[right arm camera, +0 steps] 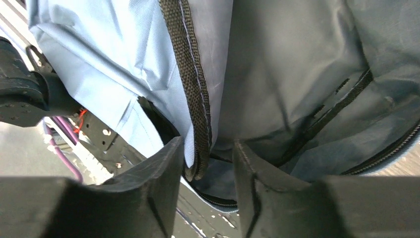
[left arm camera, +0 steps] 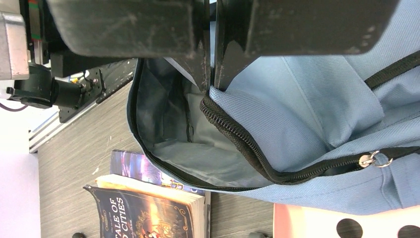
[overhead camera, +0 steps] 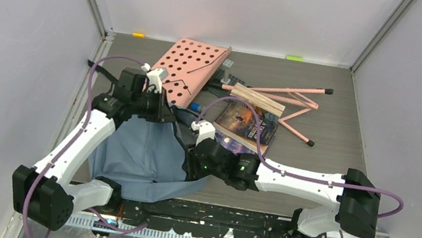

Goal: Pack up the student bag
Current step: Unzip the student bag at the center of the board.

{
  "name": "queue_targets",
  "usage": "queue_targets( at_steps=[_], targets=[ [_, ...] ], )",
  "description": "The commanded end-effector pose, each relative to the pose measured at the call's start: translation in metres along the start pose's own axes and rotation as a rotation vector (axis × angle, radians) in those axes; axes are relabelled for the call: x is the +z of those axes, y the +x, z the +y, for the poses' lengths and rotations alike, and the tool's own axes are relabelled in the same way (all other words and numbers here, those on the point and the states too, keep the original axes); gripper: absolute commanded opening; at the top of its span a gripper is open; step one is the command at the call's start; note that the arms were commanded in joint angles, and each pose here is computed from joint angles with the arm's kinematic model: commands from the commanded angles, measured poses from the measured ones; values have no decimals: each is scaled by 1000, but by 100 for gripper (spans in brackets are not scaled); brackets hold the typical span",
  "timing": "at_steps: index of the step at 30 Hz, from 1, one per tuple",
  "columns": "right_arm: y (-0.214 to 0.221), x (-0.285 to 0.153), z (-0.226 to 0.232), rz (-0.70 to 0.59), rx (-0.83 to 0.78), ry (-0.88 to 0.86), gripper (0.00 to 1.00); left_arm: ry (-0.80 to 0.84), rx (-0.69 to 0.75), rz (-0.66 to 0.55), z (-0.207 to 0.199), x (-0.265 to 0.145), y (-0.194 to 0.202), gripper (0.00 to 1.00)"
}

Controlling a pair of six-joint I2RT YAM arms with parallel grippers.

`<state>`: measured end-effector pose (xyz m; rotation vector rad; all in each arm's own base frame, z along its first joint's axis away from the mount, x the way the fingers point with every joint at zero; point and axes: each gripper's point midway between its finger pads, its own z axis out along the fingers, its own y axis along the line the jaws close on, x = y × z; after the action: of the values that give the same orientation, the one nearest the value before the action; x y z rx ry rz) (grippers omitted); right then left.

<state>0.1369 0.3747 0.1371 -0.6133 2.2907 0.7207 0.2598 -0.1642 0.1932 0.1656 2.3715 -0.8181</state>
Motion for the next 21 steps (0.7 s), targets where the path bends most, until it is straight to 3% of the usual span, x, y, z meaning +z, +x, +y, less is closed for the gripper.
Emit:
queue_targets(
  at_steps=[1, 2, 4, 10, 11, 14, 16, 17, 21],
  targets=[
    [-19, -1, 18, -135, 69, -57, 40, -44, 48, -113, 6, -11, -18, 0],
    [-12, -1, 16, -135, 74, -59, 30, -50, 47, -119, 7, -12, -17, 0],
    [-12, -1, 19, -163, 95, -88, 21, -54, 44, -126, 8, -13, -16, 0],
    [-23, 4, 34, -213, 46, -151, 3, 24, 23, -124, -4, -12, -8, 0],
    [-24, 4, 35, -216, 38, -155, 2, 23, 14, -123, -4, -13, -6, 6],
    [-28, 5, 44, -224, -7, -166, 1, 27, -30, -117, -5, -16, 1, 51],
    [-29, 6, 48, -223, -21, -168, 1, 55, -51, -108, -10, -18, 7, 71],
    [-28, 7, 50, -221, -27, -168, 1, 70, -69, -105, -13, -19, 9, 76],
    [-27, 9, 55, -222, -28, -175, 1, 131, -124, -89, -24, -23, 22, 81]
  ],
)
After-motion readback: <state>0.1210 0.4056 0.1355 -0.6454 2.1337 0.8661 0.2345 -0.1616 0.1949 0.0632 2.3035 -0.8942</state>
